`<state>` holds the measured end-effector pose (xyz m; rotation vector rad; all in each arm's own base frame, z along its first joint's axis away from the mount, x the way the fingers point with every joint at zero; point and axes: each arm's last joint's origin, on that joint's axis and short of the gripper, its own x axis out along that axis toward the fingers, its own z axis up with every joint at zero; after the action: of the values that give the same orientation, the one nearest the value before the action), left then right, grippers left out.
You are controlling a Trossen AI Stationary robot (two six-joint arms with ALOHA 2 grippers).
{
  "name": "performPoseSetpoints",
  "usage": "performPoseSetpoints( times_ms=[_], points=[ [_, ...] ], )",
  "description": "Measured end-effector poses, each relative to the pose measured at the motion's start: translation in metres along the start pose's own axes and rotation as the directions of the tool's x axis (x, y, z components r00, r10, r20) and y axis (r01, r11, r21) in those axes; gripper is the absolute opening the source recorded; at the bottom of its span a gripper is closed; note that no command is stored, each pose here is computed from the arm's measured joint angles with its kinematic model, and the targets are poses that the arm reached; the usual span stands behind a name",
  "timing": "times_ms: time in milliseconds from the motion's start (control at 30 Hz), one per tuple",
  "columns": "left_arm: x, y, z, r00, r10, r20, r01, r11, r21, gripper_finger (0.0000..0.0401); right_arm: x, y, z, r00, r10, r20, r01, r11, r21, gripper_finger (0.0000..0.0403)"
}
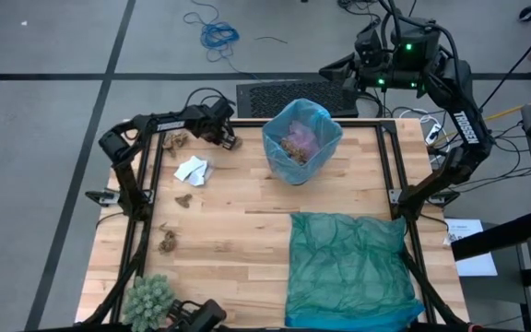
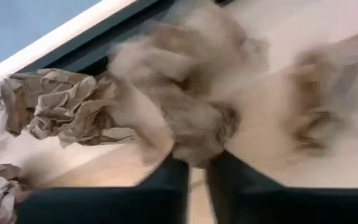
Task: Place trash/remove bag and relplace
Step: Put the brown napkin into the black trash bin
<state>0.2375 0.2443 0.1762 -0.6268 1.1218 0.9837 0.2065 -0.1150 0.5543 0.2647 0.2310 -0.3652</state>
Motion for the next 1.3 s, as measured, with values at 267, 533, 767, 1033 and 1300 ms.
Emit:
performPoseSetpoints(
  times_ms=[267,533,767,1033,1300],
  points=[
    [-0.069,-0.001,-0.002,0.980,-0.087,0.178,0.086,0.996,0.015,0.0002,0.000,0.000,0.000,1.000,0.000,0.000,0.000,1.000,-0.005,0.0000],
    [-0.169,-0.003,-0.016,0.786,-0.360,0.503,0.357,0.928,0.106,0.0001,0.000,0.000,0.000,1.000,0.000,0.000,0.000,1.000,-0.025,0.0000],
    [-0.238,-0.017,-0.013,0.298,-0.646,0.703,0.637,0.683,0.358,0.0000,0.000,0.000,0.000,1.000,0.000,0.000,0.001,0.999,-0.052,0.0000],
    [-0.260,-0.050,0.010,0.223,-0.742,0.632,0.613,0.611,0.501,0.0000,0.000,0.000,0.000,1.000,-0.001,0.000,0.001,0.997,-0.076,0.0000],
    [-0.245,-0.104,0.038,0.407,-0.790,0.459,0.563,0.613,0.554,0.0000,0.000,0.000,0.000,1.000,0.000,0.000,0.000,0.997,-0.079,0.0000]
  ],
)
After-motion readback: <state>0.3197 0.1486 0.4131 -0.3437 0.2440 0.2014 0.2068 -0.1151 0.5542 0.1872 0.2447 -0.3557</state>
